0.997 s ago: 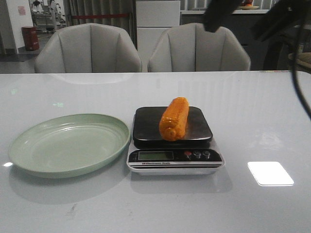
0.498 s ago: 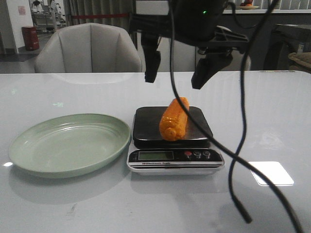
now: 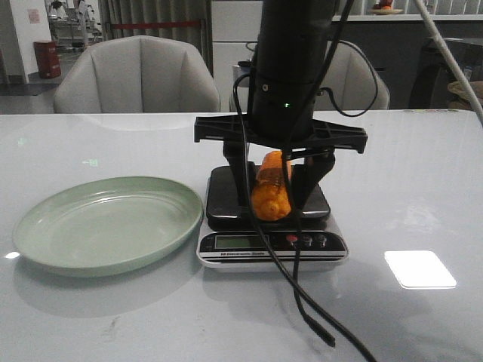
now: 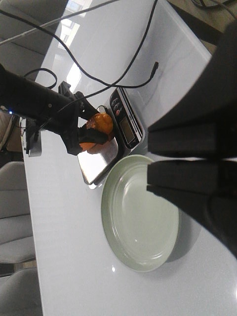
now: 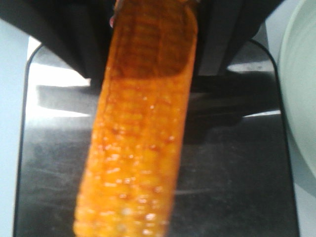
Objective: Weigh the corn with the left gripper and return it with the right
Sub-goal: 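Lower the right gripper over the corn on the scale, then grasp the corn with the right gripper and move it onto the plate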
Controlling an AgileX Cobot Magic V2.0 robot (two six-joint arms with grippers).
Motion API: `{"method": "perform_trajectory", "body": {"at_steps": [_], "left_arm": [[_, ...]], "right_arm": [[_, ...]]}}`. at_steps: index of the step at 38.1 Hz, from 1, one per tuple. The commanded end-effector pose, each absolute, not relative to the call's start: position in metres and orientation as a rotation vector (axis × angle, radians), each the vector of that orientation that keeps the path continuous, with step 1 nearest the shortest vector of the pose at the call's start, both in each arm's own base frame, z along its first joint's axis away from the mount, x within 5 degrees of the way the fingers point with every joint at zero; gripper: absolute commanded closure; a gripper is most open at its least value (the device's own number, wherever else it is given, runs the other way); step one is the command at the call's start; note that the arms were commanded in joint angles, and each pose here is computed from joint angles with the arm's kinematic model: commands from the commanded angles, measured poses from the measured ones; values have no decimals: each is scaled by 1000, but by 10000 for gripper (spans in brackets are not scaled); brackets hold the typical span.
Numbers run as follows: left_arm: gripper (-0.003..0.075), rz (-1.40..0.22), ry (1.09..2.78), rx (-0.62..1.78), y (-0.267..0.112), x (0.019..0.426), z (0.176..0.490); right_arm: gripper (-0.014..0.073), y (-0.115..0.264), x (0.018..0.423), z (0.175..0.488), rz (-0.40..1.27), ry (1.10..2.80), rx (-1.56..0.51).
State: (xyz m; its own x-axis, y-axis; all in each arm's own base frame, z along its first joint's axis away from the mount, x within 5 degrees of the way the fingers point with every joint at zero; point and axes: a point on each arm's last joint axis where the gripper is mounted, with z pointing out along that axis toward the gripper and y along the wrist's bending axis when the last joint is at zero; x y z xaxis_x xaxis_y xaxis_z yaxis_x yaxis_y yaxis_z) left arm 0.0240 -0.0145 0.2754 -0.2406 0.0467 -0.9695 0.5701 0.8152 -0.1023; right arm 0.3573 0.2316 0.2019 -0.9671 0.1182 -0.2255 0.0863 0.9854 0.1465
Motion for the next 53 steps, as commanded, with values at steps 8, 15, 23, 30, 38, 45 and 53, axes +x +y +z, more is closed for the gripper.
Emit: {"method": "perform_trajectory", "body": {"at_steps": [8, 15, 23, 30, 38, 45, 53], "left_arm": [[596, -549, 1675, 454, -15, 25, 289], [596, -550, 1673, 453, -15, 25, 290], [596, -550, 1673, 453, -15, 25, 290], [596, -550, 1673, 453, -15, 25, 290], [596, -550, 1673, 453, -15, 25, 290], [596, -550, 1673, 453, -15, 25, 290], [596, -550, 1673, 453, -15, 25, 290]], "right_arm": [[407, 267, 353, 263, 494, 2695, 106], [406, 319, 331, 259, 655, 2593, -32], [373, 349, 321, 239, 725, 2571, -85], [59, 360, 319, 234, 736, 2570, -107], [-3, 357, 323, 255, 695, 2557, -190], [-3, 332, 324, 282, 608, 2617, -221], [-3, 269, 331, 310, 408, 2697, -391]]}}
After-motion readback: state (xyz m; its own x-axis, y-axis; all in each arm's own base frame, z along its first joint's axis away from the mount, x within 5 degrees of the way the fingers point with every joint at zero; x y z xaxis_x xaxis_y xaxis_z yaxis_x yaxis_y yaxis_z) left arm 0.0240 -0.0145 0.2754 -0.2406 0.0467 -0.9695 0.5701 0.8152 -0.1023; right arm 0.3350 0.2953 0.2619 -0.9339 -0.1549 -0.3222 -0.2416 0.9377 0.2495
